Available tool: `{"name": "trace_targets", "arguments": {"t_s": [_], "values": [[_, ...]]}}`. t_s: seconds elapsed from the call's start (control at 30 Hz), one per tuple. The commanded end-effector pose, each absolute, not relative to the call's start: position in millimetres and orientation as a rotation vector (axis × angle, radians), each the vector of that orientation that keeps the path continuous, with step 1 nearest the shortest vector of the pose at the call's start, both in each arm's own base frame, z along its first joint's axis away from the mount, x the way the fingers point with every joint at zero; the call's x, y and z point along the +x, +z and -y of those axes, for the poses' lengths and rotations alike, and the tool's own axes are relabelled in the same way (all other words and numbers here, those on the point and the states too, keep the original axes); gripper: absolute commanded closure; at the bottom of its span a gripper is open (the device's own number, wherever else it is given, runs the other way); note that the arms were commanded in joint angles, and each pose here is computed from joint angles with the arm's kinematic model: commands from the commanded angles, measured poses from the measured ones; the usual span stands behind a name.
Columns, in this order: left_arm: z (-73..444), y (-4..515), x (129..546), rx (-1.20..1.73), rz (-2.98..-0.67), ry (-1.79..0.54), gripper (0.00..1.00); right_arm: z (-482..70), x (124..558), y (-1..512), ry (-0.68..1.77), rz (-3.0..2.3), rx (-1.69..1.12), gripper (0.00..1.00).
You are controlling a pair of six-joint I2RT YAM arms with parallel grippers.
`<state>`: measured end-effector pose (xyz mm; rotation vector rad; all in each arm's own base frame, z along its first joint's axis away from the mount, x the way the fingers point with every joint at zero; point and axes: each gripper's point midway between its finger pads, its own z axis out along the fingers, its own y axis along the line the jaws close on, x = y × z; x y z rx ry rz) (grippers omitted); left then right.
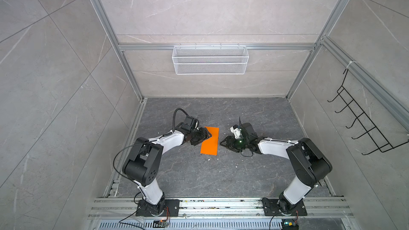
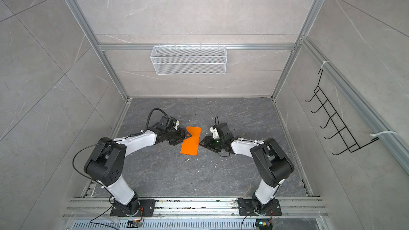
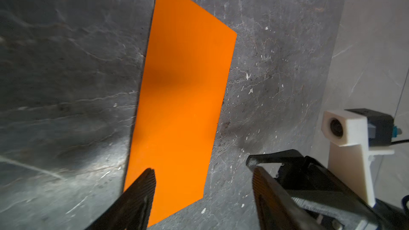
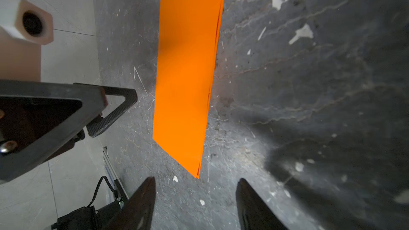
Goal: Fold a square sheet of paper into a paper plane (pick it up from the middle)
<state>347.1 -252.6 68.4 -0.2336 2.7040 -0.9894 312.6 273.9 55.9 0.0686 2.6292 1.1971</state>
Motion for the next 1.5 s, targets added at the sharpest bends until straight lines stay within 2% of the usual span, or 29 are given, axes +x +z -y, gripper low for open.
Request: {"name": "trace_targets", "arguments": {"t_s": [0.0,0.13,0.43,0.73,0.87,0.97,1.1,1.27,1.47], "values": [[260.2,66.3,352.6,-0.204,-2.723,-1.013,0.32,-281.9,312.2,61.8,1.256,-2.641,0.086,0.39],[258.0,51.7,346.4,-0.263,-2.763,-1.007,0.33,-281.8,310.1,55.5,1.250,-2.677,0.110,0.39],[264.0,27.8,321.7,-0.410,-2.848,-1.034,0.45,-288.1,297.1,52.8,1.281,-2.701,0.160,0.41],[280.3,22.7,290.6,-0.629,-2.896,-1.050,0.44,-273.7,288.7,49.8,1.223,-2.689,0.231,0.42],[297.6,57.7,303.8,-0.491,-2.825,-1.156,0.42,-268.8,287.3,51.7,1.191,-2.686,0.217,0.42],[294.5,71.8,316.2,-0.356,-2.808,-1.073,0.41,-269.2,283.7,50.6,1.207,-2.694,0.214,0.42],[286.0,65.7,332.7,-0.279,-2.823,-1.023,0.43,-269.8,282.1,49.0,1.235,-2.682,0.237,0.42],[281.8,47.6,345.4,-0.259,-2.865,-1.018,0.50,-273.4,282.3,46.9,1.257,-2.682,0.256,0.42],[271.6,26.7,347.6,-0.358,-2.912,-0.993,0.54,-277.6,279.6,44.8,1.265,-2.696,0.260,0.44]]}}
